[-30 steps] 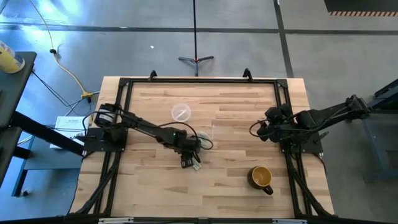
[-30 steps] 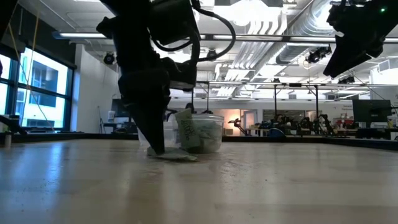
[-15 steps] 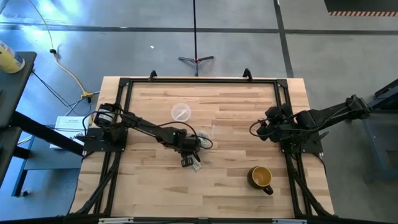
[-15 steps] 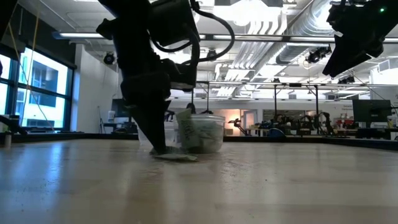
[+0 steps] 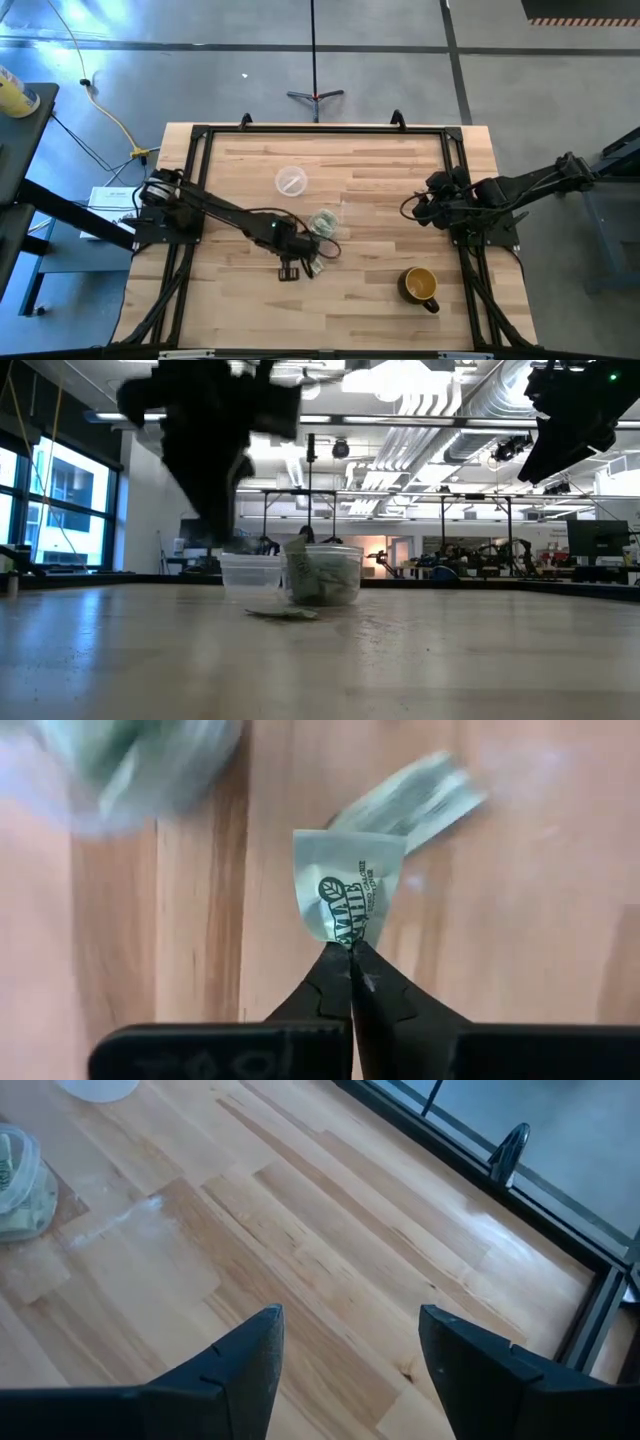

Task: Pick and place items into bin
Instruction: Put the top light green stevia packet into the transparent bin

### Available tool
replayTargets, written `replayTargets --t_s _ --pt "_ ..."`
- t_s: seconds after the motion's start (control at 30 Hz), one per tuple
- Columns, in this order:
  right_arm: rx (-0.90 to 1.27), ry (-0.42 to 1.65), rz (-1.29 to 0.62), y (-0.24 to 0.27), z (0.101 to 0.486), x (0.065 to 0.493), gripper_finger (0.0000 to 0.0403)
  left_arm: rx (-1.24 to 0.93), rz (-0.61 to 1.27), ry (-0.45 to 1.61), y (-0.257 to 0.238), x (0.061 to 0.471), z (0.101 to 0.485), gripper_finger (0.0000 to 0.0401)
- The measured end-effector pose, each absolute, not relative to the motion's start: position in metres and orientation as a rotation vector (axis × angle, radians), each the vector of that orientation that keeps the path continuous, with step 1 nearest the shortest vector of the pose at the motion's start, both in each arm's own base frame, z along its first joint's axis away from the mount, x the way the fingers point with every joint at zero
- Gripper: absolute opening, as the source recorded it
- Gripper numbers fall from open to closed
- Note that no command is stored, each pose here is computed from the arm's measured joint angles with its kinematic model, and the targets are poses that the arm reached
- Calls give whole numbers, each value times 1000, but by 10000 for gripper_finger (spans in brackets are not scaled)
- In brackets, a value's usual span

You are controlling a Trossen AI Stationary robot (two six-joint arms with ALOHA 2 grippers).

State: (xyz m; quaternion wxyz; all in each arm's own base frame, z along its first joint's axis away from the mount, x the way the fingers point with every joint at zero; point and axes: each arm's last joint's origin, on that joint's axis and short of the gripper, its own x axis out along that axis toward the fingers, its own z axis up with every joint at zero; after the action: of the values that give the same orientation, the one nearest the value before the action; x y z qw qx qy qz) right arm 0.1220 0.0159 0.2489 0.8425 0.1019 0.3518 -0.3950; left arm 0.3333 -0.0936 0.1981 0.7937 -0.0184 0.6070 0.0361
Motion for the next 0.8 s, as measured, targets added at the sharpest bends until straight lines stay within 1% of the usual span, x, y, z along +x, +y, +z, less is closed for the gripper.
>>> replayTargets --t_s 0.13,0.27,0.37,0.47,0.57,0.73,0.8 --pt "208 742 -837 16 249 122 224 22 90 1194 -89 348 224 29" --pt "211 745 -834 16 249 122 224 113 161 1150 -61 361 238 29" --pt "217 750 -830 16 249 122 225 196 159 1141 -38 367 242 32" --pt "227 760 -821 17 248 122 225 262 94 1163 -20 370 237 30" --pt "239 769 -813 17 248 122 224 278 17 1166 -9 376 229 30" --pt "238 775 -812 17 248 122 224 329 -93 1256 -9 381 206 38" --pt "232 779 -815 17 247 122 225 339 -140 1219 -14 384 206 37"
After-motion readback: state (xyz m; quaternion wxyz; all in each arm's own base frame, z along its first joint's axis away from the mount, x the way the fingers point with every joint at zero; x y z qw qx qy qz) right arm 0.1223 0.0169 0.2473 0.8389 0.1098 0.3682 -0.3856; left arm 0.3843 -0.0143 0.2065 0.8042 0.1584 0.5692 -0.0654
